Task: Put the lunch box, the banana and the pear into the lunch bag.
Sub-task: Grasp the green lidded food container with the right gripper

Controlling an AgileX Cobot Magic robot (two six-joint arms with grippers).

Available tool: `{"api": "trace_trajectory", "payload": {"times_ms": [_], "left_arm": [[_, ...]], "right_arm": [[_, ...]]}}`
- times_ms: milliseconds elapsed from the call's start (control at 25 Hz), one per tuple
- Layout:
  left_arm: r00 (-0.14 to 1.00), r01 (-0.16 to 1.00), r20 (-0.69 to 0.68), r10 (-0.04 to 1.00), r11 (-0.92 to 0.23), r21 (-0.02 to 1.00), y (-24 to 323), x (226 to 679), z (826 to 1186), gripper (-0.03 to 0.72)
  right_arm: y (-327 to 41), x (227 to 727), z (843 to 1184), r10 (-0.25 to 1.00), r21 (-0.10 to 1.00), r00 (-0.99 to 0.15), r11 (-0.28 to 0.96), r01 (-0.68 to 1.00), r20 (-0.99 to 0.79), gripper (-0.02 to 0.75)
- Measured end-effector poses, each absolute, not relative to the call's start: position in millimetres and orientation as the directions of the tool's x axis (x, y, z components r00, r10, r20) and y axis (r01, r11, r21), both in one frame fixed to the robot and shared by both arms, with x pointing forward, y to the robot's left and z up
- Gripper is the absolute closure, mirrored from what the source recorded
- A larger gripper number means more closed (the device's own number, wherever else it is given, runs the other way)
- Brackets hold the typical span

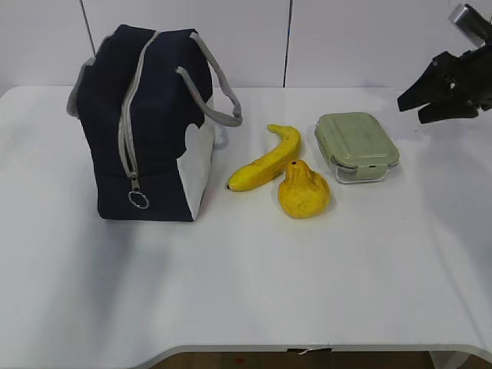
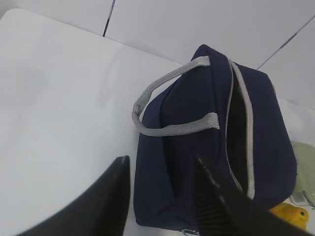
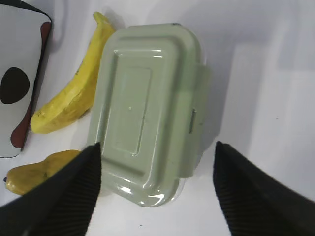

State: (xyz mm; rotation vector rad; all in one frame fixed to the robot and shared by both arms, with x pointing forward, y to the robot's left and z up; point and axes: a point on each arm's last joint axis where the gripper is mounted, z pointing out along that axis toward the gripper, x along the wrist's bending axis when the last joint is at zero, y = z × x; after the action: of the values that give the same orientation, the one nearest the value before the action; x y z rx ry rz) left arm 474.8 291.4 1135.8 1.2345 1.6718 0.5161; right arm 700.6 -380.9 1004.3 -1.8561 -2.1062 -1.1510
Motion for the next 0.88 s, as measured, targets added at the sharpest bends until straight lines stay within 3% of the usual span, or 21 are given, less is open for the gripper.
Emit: {"api": "trace_trajectory", "payload": {"times_ms": [80,200,880], "left_arm": [[-0.029,0.493,-0.45,0.893,0.404,0.77,291,475,1135,0.368],[-0.03,0.494,-0.451,0.892,0.405,0.769,291,476,1135,0.368],[-0.03,0.496,-0.452,0.892,0.405,0.768,291,476,1135,0.368]], "right_arm": [[-381,702,999,0.804,0.452,-0.246,-0.031,0.892,0.541,0.135],[-381,702,997,0.804,0.454,-0.254,-0.023,0.891,0.538,0.09],[-387,736,964,0.763,0.48,-0.259,-0.077,0.874,0.593,0.088]]}}
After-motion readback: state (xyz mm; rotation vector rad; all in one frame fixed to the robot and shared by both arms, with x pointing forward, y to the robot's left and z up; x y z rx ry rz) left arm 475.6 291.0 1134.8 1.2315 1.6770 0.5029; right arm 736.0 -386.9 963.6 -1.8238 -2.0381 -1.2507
